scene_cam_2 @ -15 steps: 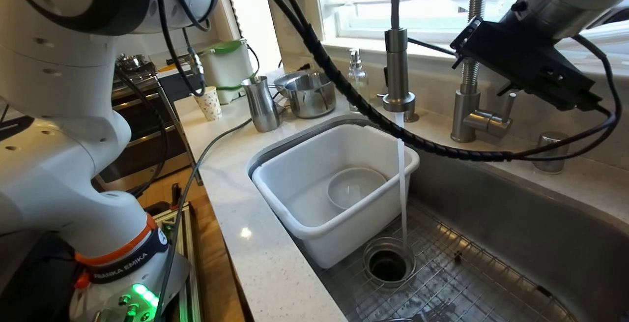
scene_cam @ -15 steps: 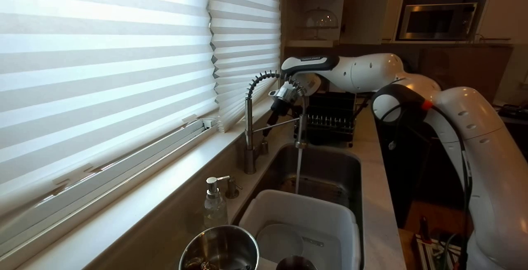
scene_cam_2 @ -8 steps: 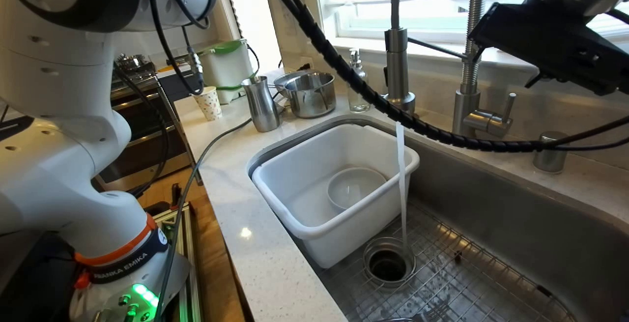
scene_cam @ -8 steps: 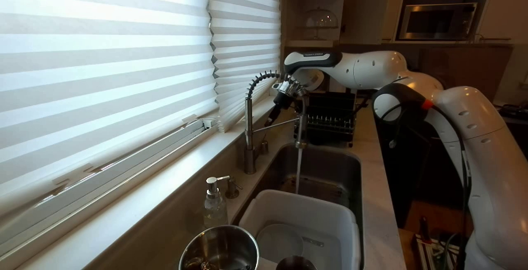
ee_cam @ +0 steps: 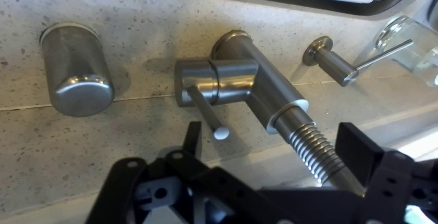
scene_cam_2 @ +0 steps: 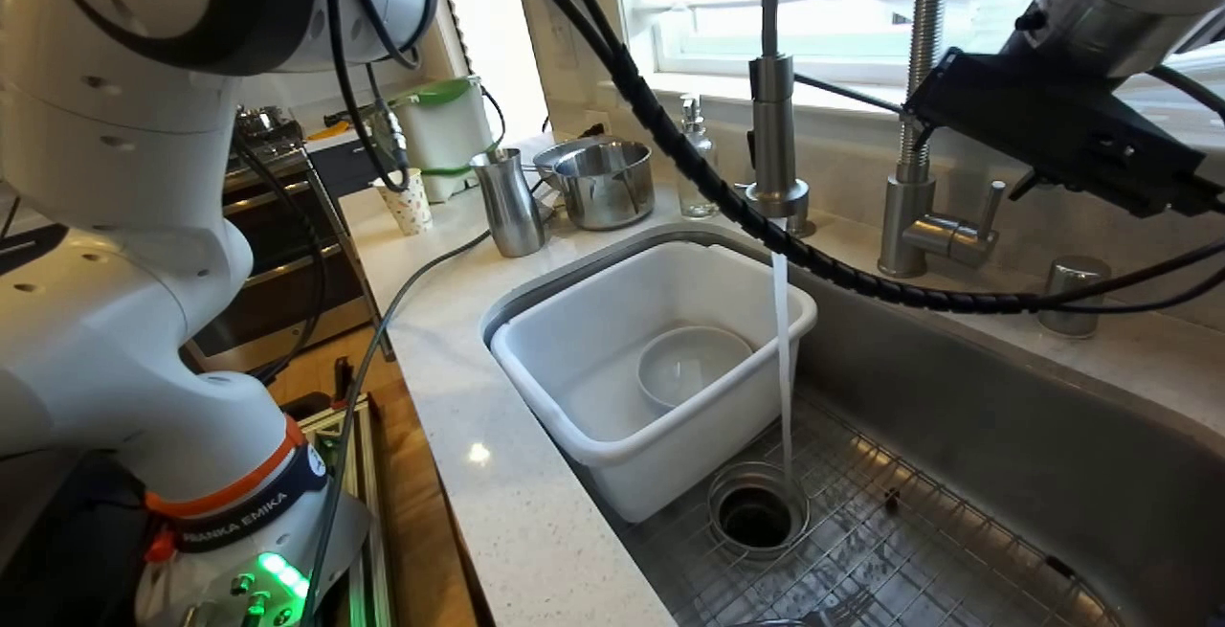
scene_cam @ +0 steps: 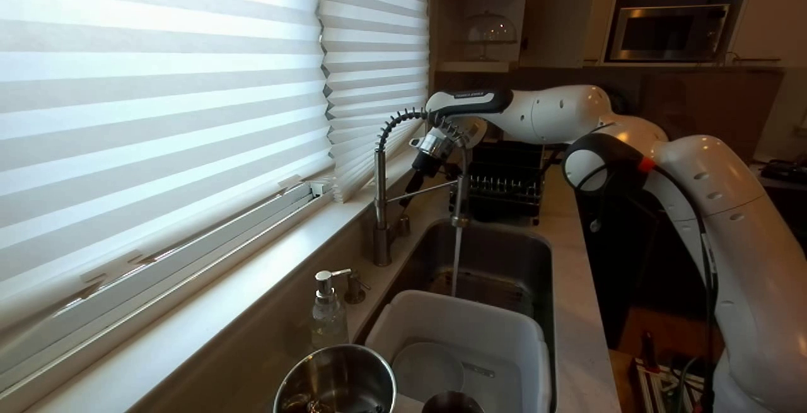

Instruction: Turn off the faucet

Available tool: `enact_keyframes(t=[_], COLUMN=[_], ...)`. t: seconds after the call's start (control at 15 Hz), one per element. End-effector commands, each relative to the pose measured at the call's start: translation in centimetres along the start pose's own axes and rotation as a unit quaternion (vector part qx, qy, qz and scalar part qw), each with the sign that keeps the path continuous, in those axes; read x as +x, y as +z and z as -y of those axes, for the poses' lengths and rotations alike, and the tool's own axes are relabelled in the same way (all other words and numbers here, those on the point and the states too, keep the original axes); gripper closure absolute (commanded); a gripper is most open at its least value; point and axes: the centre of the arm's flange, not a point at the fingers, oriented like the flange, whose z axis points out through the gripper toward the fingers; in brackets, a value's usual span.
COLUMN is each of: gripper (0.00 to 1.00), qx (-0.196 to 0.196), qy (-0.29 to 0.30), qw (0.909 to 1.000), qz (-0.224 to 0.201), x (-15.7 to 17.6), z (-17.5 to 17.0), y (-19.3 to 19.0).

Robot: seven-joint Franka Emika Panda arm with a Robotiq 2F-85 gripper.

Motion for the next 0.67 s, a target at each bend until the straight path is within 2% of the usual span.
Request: enact_keyframes(t=[0.0,0.33,0.6], gripper=[0.0,0.0,0.0], qx=[0.0,-0.02,-0.019], qy=[0.004,0.024,0.006], qw=[0.9999,0.999,0.9997], qz=[0.016,0.033,0.017], x=[-0.3,-0.4,0.2], z=[0.8,2.1,2.9], y=[1.8,2.3,2.5])
